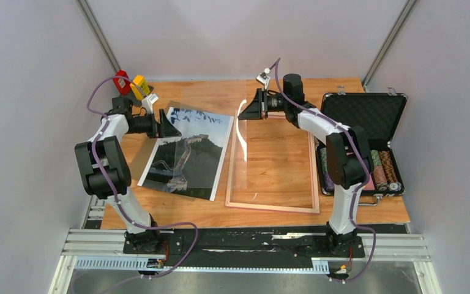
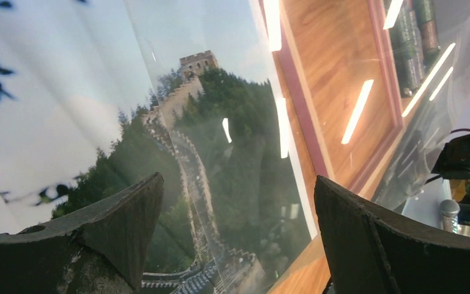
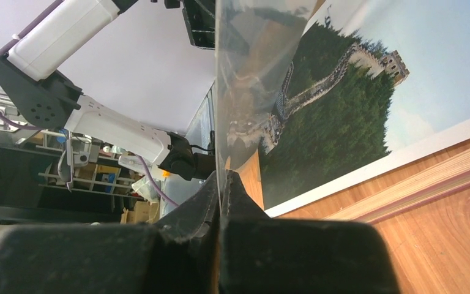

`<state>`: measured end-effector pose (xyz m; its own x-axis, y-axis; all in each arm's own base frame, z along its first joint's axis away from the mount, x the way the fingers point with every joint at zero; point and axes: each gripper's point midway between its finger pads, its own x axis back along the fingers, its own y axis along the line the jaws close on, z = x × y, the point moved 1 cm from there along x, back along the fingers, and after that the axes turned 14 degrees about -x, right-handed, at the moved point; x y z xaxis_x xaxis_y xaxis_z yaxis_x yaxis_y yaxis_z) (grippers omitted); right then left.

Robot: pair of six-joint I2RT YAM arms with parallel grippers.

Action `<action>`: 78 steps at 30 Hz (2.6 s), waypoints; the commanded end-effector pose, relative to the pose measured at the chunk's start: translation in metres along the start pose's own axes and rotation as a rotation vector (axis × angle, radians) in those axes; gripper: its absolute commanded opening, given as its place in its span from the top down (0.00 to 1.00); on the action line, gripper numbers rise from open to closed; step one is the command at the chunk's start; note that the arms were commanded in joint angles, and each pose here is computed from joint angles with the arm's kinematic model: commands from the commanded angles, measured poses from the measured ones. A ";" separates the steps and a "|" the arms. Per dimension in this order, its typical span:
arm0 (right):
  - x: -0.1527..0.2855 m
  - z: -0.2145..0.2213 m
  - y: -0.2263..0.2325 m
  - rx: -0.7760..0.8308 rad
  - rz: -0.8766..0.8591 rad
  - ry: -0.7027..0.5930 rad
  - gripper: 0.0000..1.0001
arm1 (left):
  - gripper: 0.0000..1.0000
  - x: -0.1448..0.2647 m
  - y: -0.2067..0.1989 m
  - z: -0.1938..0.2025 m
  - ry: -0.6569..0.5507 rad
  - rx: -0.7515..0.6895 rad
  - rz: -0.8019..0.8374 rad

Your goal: Put the photo into the frame

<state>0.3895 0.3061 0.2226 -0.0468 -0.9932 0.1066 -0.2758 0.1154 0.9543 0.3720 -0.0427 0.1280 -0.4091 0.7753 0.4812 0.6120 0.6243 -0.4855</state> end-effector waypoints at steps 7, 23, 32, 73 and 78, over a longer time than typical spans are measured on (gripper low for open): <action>0.023 -0.001 0.056 0.142 -0.091 -0.018 1.00 | 0.00 -0.011 -0.010 -0.019 -0.084 -0.058 0.133; 0.037 -0.001 0.085 0.150 -0.147 -0.035 1.00 | 0.00 -0.026 -0.032 -0.032 -0.114 -0.053 0.238; 0.048 -0.007 0.091 0.157 -0.162 -0.068 1.00 | 0.02 -0.032 -0.065 -0.033 -0.123 -0.053 0.357; 0.068 -0.032 0.008 0.080 -0.012 -0.301 1.00 | 0.81 -0.015 -0.108 -0.056 -0.152 0.033 0.383; 0.068 -0.031 0.002 0.064 -0.001 -0.311 1.00 | 1.00 -0.014 -0.110 -0.060 -0.159 0.031 0.383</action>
<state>0.4107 0.2419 0.2353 -0.3063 -0.9516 0.0245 -0.2874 0.1170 0.9506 0.3524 -0.1246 0.1913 -0.2486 0.9530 0.1732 0.6606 0.2976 -0.6893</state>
